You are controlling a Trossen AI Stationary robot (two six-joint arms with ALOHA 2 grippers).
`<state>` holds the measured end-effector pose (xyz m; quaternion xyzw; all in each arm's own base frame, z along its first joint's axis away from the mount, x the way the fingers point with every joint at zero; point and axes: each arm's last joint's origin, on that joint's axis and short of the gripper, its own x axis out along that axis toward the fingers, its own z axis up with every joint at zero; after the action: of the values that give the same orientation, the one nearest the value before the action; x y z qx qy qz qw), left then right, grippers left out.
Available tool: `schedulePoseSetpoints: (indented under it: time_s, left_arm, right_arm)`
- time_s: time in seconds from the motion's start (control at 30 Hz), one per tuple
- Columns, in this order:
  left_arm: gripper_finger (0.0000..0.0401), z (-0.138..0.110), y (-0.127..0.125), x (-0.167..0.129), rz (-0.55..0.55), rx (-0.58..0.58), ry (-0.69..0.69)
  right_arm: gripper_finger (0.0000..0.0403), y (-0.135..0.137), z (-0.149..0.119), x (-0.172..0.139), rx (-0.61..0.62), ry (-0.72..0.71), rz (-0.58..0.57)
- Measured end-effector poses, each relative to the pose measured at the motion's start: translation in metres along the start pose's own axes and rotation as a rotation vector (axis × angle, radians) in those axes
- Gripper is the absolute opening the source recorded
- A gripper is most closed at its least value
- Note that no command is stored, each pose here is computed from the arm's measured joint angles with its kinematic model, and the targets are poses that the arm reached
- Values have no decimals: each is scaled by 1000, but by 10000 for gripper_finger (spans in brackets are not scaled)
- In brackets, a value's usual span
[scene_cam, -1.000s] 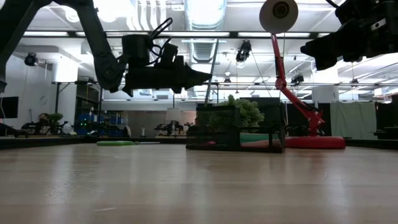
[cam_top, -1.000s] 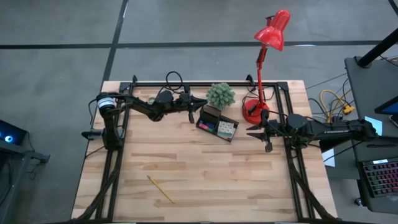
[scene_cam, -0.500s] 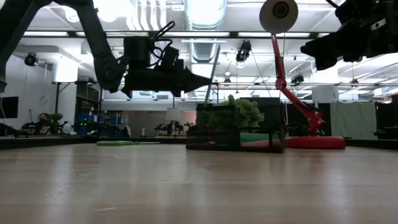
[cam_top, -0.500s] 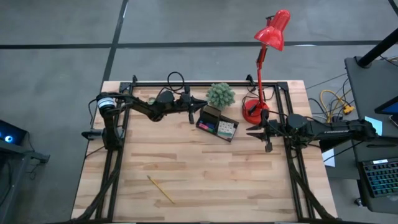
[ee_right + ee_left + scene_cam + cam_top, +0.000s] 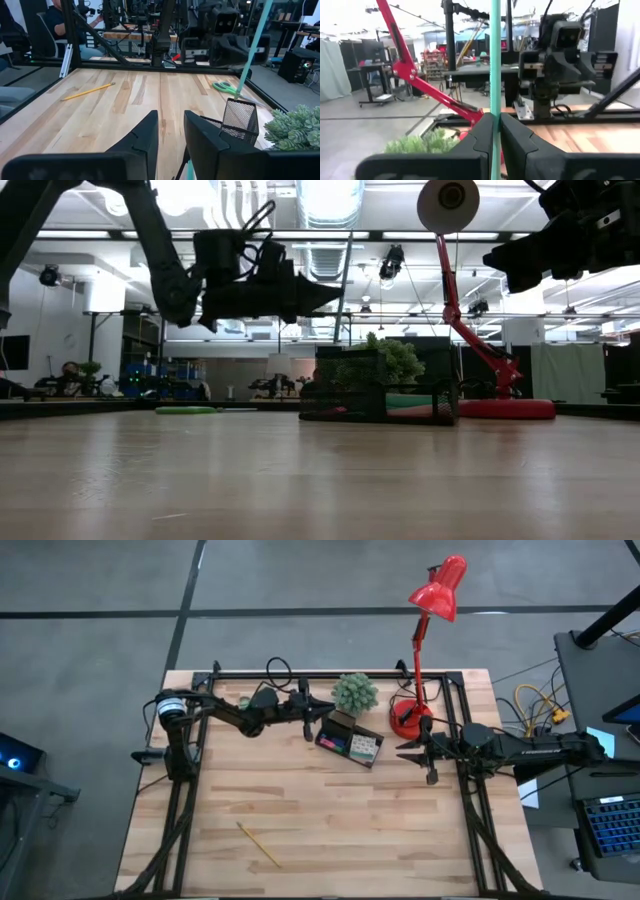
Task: Pick and place office supplies into organizer
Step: Put the light blue pencil into the black desk organizer
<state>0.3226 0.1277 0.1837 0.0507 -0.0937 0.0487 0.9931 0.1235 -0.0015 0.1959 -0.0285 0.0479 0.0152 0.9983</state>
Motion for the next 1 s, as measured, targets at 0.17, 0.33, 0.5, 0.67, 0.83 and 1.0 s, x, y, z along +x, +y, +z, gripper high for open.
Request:
schedulePoseSetpoints:
  time_s: [0.17, 0.33, 0.5, 0.67, 0.83, 1.0]
  left_arm:
    - [8, 4, 1, 3, 1, 9, -22]
    - [8, 10, 1, 7, 0, 30, -58]
    - [8, 17, 0, 18, -12, 56, -104]
    - [8, 8, -2, 41, -43, 46, -163]
    - [8, -6, 0, 49, -65, 40, -145]
    - [8, -12, -1, 48, -65, 37, -135]
  right_arm:
    - [86, 0, 0, 0, 0, 0, 0]
    - [78, 0, 0, 0, 0, 0, 0]
    - [70, 0, 0, 0, 0, 0, 0]
    - [70, 0, 0, 0, 0, 1, 0]
    - [78, 0, 0, 0, 0, 0, 0]
    - [83, 0, 0, 0, 0, 0, 0]
